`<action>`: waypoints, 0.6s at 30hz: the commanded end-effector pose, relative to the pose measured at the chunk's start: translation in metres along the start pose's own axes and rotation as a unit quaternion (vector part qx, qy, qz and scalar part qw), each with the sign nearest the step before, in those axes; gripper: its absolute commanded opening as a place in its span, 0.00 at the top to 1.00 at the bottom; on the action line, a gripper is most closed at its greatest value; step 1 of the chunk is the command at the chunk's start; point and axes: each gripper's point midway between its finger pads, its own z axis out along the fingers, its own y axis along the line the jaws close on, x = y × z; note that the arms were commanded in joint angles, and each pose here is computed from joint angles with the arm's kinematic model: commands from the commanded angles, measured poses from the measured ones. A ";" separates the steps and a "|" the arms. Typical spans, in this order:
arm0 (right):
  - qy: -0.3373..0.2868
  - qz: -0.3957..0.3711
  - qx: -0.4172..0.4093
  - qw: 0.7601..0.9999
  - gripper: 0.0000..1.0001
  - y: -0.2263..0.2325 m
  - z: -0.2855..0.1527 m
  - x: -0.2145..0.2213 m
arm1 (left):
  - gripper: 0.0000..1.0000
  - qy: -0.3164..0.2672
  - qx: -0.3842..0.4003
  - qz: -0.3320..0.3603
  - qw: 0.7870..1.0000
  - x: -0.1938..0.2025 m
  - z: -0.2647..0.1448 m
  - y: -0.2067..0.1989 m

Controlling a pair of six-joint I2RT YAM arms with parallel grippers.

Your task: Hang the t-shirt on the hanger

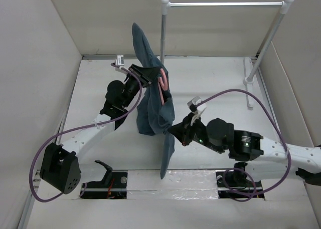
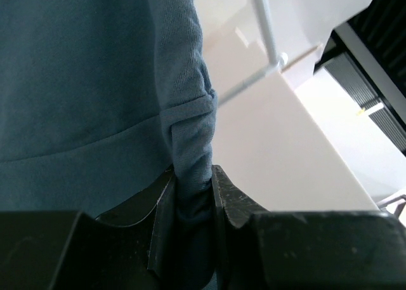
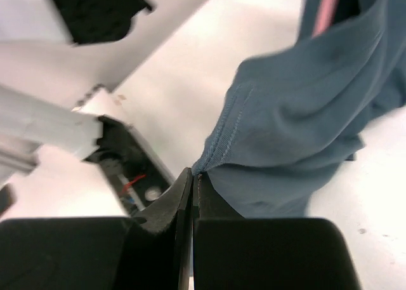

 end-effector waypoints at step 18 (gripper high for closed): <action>0.087 -0.013 0.019 0.996 0.48 -0.021 0.025 0.061 | 1.00 0.103 -0.016 -0.079 0.991 0.063 -0.099 0.032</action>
